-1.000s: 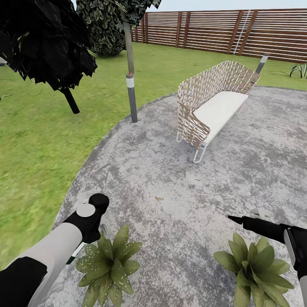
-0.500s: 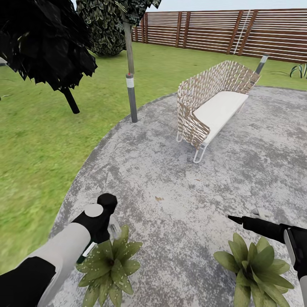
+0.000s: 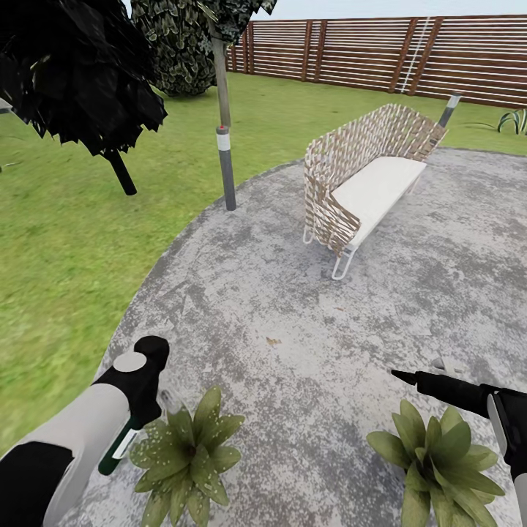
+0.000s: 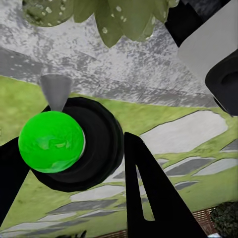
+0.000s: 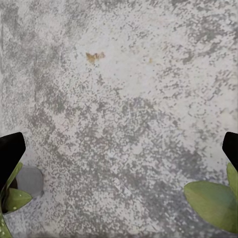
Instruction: Pick up the pesticide atomizer in the garden and spray insectifuge to fully cover both potted plants in the garden.
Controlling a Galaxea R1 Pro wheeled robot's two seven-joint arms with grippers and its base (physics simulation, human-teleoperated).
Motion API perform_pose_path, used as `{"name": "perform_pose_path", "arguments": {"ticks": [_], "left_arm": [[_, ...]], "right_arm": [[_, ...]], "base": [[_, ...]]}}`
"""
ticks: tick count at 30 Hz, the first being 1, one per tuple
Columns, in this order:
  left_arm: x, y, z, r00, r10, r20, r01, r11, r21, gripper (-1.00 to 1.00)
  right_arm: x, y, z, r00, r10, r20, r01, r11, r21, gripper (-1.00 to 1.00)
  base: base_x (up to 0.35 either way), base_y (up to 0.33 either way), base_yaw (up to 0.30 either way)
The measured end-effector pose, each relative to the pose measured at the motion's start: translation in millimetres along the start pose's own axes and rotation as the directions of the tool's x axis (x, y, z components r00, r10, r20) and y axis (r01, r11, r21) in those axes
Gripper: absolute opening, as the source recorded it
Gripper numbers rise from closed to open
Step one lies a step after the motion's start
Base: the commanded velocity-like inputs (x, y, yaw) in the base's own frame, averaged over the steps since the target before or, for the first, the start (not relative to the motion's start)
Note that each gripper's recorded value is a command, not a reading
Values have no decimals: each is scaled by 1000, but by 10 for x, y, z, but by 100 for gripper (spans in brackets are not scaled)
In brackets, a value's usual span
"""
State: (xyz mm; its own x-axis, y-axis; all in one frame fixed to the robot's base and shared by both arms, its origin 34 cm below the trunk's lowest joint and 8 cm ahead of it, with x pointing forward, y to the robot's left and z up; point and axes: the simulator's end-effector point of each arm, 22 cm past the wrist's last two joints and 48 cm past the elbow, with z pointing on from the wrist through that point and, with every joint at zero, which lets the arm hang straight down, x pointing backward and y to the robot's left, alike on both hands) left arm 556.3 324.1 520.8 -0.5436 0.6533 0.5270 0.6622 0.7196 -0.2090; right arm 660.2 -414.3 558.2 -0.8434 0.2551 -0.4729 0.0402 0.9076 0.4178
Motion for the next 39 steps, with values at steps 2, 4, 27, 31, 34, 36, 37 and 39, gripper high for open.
{"name": "perform_pose_path", "arguments": {"ticks": [2,4,27,31,34,36,37,39], "left_arm": [[0,12,-10,1000,-1,1,1,1000,-5,-100],[-41,34,-63,1000,0,15,0,1000,-19,-100],[-516,-46,-536,989,147,-4,-144,959,-246,-100],[-629,-170,-572,985,172,6,-165,956,-244,-100],[-685,-236,-591,983,183,13,-175,955,-240,-100],[-713,-267,-601,982,189,16,-180,954,-240,-100],[-715,-269,-601,982,189,16,-180,954,-239,-100],[-707,-262,-595,982,187,14,-178,954,-239,-100]], "right_arm": [[0,0,0,1000,0,0,0,1000,0,100],[0,0,0,1000,0,0,0,1000,0,100],[0,0,0,1000,0,0,0,1000,0,100],[0,0,0,1000,0,0,0,1000,0,100],[0,0,0,1000,0,0,0,1000,0,100],[0,0,0,1000,0,0,0,1000,0,100],[0,2,0,1000,0,0,0,1000,-1,100],[0,1,0,1000,0,0,0,1000,0,100]], "base": [[0,0,0],[0,0,0],[0,0,0],[0,0,0],[0,0,0],[0,0,0],[0,0,0],[0,0,0]]}}
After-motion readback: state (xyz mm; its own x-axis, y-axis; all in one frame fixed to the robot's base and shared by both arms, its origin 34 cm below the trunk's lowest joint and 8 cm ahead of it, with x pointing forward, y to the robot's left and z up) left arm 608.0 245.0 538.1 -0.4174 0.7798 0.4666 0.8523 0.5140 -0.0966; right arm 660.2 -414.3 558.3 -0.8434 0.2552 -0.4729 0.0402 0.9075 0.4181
